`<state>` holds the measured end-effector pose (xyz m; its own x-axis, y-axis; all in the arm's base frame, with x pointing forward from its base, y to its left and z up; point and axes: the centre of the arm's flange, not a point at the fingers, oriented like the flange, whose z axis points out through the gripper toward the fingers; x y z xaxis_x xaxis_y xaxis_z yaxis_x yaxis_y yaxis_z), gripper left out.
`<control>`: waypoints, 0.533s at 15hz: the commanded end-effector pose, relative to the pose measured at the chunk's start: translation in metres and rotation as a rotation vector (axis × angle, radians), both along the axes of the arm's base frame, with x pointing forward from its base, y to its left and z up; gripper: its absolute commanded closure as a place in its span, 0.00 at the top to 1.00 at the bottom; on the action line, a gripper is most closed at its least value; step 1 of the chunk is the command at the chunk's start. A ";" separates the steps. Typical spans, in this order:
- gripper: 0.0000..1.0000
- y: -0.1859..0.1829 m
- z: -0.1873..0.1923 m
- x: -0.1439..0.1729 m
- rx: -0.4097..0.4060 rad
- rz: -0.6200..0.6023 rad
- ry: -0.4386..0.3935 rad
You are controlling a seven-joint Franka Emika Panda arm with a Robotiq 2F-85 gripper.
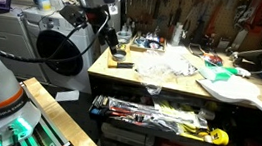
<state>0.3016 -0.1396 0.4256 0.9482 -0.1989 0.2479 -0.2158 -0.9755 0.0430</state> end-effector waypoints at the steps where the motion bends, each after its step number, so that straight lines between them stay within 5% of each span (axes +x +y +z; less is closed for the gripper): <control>1: 1.00 0.000 0.000 0.000 0.000 0.000 0.000; 3: 1.00 0.000 0.000 0.000 0.000 0.000 0.000; 8: 1.00 0.039 0.012 0.060 -0.064 0.236 0.035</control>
<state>0.3262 -0.1221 0.4464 0.9598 -0.0827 0.2681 -0.1100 -0.9900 0.0883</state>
